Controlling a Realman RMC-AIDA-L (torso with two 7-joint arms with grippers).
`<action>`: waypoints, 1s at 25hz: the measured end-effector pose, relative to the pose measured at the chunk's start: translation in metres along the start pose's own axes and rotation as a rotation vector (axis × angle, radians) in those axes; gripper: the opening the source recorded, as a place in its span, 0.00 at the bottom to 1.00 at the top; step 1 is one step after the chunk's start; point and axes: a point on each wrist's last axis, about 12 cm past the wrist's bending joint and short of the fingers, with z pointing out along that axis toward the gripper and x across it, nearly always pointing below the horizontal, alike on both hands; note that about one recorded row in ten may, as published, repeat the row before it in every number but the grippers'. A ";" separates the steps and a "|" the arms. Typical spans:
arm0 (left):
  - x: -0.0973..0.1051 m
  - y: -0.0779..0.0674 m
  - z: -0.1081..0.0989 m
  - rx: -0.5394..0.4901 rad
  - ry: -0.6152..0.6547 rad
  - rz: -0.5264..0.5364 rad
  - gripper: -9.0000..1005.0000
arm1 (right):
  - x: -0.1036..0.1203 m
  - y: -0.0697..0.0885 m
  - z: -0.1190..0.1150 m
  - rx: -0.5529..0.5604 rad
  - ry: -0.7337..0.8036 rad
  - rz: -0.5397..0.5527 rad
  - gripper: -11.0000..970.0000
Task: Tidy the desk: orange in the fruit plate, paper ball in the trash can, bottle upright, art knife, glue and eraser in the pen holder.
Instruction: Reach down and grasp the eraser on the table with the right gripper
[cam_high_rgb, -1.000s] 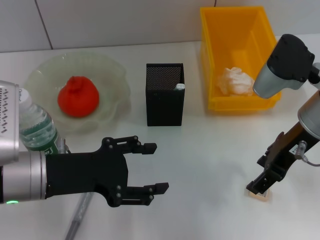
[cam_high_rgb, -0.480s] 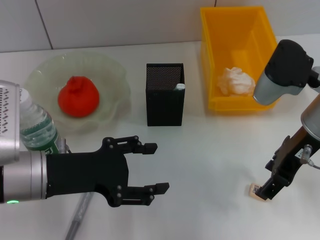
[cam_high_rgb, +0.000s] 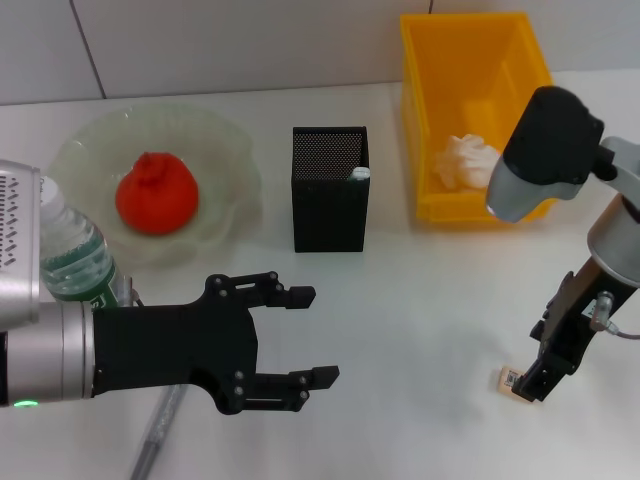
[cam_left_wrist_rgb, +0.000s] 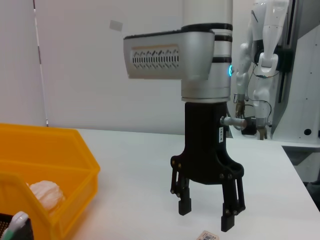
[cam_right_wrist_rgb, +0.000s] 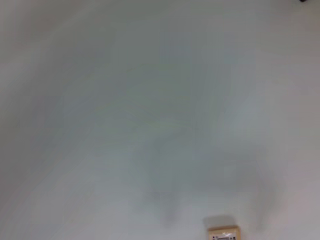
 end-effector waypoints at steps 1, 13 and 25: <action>0.000 0.000 0.000 0.000 0.000 0.000 0.78 | -0.001 0.001 0.001 0.003 0.008 -0.004 0.79; 0.002 -0.001 0.000 -0.002 0.000 0.011 0.78 | -0.009 0.008 0.010 0.021 0.042 -0.039 0.79; 0.003 -0.003 0.001 0.007 0.002 0.008 0.78 | -0.012 0.010 0.019 0.028 0.063 -0.047 0.79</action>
